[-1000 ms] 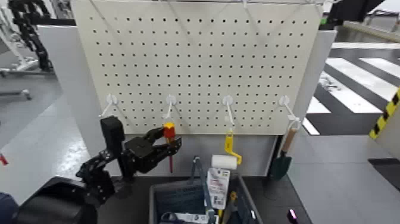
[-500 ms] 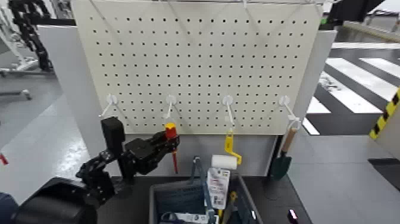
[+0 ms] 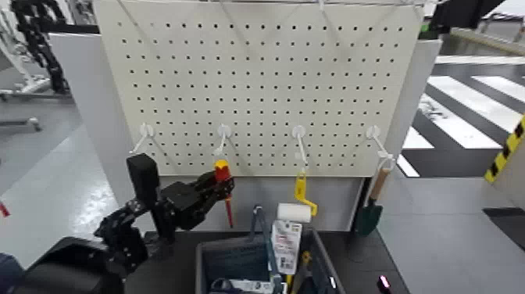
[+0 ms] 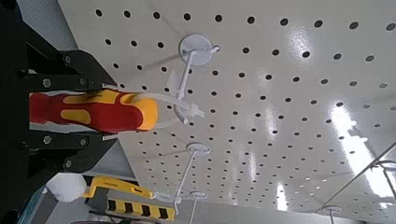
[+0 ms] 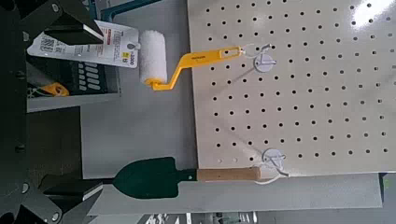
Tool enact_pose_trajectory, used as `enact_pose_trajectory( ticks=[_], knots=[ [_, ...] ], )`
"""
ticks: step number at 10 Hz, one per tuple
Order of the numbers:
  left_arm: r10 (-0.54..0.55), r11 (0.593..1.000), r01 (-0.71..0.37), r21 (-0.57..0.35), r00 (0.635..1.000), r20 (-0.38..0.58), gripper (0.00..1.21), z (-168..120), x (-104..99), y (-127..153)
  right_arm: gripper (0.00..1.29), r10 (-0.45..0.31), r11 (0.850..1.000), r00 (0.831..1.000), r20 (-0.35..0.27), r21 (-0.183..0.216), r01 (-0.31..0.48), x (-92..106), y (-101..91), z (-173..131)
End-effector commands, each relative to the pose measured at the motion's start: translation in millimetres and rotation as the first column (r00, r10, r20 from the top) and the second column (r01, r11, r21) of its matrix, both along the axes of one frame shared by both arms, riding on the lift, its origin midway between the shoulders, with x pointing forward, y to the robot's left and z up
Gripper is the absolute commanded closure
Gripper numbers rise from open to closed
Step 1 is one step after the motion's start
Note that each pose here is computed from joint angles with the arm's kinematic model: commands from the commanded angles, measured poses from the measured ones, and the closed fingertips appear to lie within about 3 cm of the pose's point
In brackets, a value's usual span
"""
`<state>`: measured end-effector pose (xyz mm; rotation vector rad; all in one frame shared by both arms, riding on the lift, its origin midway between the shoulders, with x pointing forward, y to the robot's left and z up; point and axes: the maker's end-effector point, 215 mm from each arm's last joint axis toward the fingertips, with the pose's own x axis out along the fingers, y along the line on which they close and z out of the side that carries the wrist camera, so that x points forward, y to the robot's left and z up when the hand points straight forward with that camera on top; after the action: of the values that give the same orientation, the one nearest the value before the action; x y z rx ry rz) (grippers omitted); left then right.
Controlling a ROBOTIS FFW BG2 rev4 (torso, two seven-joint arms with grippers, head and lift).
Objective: Put the red screwdriver into the crate.
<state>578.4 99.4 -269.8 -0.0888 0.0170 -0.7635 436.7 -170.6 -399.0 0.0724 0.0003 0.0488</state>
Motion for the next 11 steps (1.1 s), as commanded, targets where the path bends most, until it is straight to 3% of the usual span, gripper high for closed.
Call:
enact_pose_trajectory(
  ticks=[1, 6, 11],
  knots=[
    [0.008, 0.999, -0.009, -0.031, 1.0, -0.008, 1.13, 7, -13, -1, 0.19, -0.001, 1.0, 1.0, -0.005, 0.002, 0.001, 0.0, 0.3, -1],
    [0.029, 0.999, -0.031, -0.038, 0.998, -0.053, 1.13, 19, -36, 13, 0.19, 0.0, 1.0, 1.0, -0.008, 0.005, 0.0, -0.1, 1.7, -2],
    [-0.009, 0.995, -0.012, -0.102, 0.98, -0.201, 1.13, -24, -61, 18, 0.19, -0.002, 1.0, 1.0, -0.009, 0.005, 0.002, -0.5, 1.2, -3]
  ],
)
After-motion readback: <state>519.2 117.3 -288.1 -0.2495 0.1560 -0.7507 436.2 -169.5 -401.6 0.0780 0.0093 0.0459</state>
